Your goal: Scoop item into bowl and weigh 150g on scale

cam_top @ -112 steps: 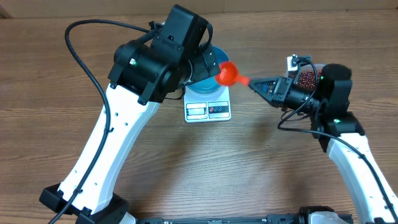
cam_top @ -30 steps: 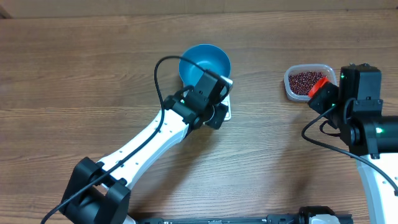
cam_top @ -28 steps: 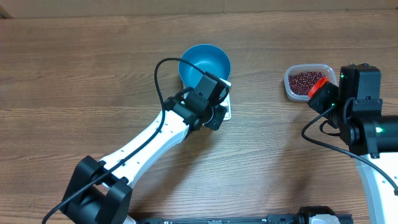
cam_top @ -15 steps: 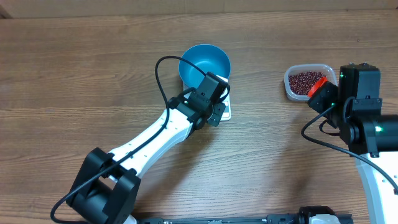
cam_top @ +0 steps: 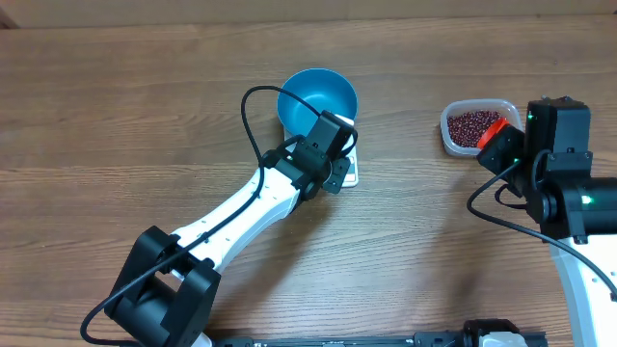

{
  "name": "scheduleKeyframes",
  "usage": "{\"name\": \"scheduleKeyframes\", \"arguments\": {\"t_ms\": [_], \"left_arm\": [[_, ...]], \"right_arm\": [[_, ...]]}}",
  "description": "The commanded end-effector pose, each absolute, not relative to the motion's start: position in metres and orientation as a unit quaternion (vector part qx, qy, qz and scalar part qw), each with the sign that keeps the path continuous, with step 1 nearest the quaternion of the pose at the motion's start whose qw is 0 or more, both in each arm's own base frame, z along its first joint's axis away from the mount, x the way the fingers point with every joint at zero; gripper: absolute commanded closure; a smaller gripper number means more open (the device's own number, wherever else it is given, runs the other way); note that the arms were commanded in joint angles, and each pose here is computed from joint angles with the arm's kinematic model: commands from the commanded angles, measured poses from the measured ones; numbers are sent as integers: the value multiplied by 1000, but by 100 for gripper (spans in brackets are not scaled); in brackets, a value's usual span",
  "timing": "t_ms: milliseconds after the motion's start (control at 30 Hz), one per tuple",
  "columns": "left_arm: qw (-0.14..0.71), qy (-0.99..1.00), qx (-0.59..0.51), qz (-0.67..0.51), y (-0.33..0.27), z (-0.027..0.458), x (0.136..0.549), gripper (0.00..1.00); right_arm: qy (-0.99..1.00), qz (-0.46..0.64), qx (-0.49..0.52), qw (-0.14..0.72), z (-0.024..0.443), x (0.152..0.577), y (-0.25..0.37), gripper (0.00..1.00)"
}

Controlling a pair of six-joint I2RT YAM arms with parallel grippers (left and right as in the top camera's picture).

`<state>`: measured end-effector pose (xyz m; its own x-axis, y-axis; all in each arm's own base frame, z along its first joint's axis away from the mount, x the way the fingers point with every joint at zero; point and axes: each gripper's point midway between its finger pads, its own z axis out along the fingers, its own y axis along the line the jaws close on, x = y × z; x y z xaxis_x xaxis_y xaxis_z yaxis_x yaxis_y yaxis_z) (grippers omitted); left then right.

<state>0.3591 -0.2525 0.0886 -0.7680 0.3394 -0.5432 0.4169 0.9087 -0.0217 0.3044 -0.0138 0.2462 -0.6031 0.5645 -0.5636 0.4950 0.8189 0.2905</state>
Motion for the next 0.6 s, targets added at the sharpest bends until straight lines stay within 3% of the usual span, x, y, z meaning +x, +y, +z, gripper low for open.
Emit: {"name": "scheduleKeyframes", "arguments": {"t_ms": [0,567], "left_arm": [[283,934,207,-64,-252,86,365,96],[270,940,205,-42,-249,61,370,96]], "right_arm": [[887,59,297,348,258,309,-13,96],[884,66,306,347,258,310,-12,96]]}}
